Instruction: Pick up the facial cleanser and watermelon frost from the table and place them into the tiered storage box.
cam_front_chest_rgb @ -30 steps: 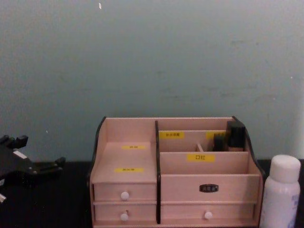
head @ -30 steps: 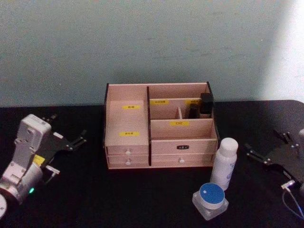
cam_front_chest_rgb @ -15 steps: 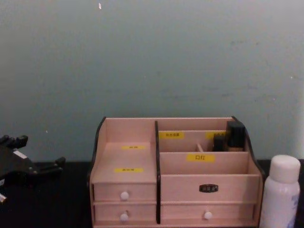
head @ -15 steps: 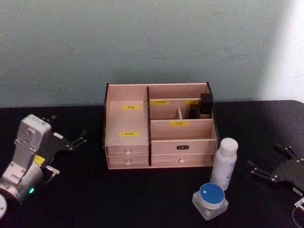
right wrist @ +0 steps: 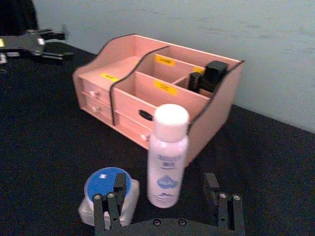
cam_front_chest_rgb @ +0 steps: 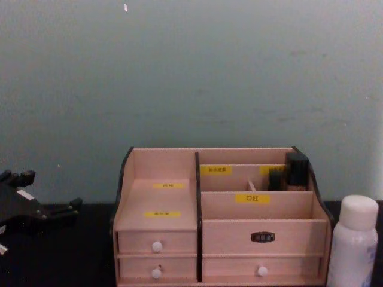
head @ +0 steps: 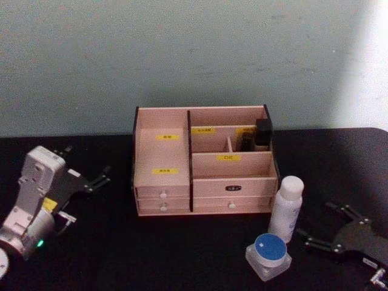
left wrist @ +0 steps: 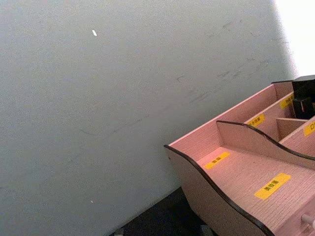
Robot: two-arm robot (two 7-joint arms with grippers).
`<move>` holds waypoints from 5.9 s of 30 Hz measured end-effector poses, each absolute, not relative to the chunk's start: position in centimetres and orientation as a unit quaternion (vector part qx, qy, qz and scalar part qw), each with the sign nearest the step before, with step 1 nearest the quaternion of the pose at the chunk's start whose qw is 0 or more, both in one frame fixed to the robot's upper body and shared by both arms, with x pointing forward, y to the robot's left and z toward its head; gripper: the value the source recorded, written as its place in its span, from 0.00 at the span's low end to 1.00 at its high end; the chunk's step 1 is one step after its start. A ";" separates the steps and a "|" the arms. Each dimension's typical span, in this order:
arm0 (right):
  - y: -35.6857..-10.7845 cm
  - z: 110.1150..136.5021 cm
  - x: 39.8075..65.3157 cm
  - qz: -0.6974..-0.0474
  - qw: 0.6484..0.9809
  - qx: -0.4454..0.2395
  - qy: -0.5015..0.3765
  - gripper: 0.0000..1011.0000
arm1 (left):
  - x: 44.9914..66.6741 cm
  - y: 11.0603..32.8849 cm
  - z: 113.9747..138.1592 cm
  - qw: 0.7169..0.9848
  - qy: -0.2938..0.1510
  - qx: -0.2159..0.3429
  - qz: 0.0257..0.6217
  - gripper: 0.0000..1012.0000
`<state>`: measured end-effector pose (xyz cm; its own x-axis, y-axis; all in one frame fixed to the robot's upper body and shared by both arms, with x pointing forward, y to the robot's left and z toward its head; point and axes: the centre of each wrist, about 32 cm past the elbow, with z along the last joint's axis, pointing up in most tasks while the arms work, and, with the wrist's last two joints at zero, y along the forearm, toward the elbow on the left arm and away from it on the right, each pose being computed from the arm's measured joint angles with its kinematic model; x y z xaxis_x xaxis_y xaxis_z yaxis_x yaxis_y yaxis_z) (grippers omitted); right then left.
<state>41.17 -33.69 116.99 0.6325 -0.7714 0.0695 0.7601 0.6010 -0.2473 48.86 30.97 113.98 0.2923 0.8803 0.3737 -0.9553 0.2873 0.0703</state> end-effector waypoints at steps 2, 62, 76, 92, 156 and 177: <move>-33.5 117.0 41.2 -0.422 0.897 -0.127 0.025 0.99 | 48.9 31.0 114.0 0.791 -0.132 0.142 0.580 0.99; -30.7 115.5 45.2 -0.430 0.896 -0.106 0.035 0.99 | 48.9 31.0 114.0 0.791 -0.132 0.141 0.580 0.99; -30.7 115.5 45.2 -0.431 0.896 -0.105 0.035 0.70 | 48.9 31.0 114.0 0.791 -0.132 0.141 0.580 0.99; -30.7 115.5 45.2 -0.431 0.896 -0.105 0.036 0.58 | 48.9 31.0 114.0 0.791 -0.132 0.141 0.580 0.99; -27.0 125.4 51.3 -0.396 0.918 -0.031 -0.018 0.58 | 48.9 31.0 114.0 0.791 -0.132 0.141 0.580 0.99; -23.3 125.0 56.7 -0.404 0.913 -0.049 0.005 0.58 | 48.9 31.0 114.0 0.791 -0.132 0.141 0.580 0.99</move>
<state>56.73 -23.35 125.02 0.6734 -0.7386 0.0304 0.7377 0.6688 -0.0925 48.86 30.97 113.98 0.2923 0.8803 0.3737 -0.9552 0.2874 0.0702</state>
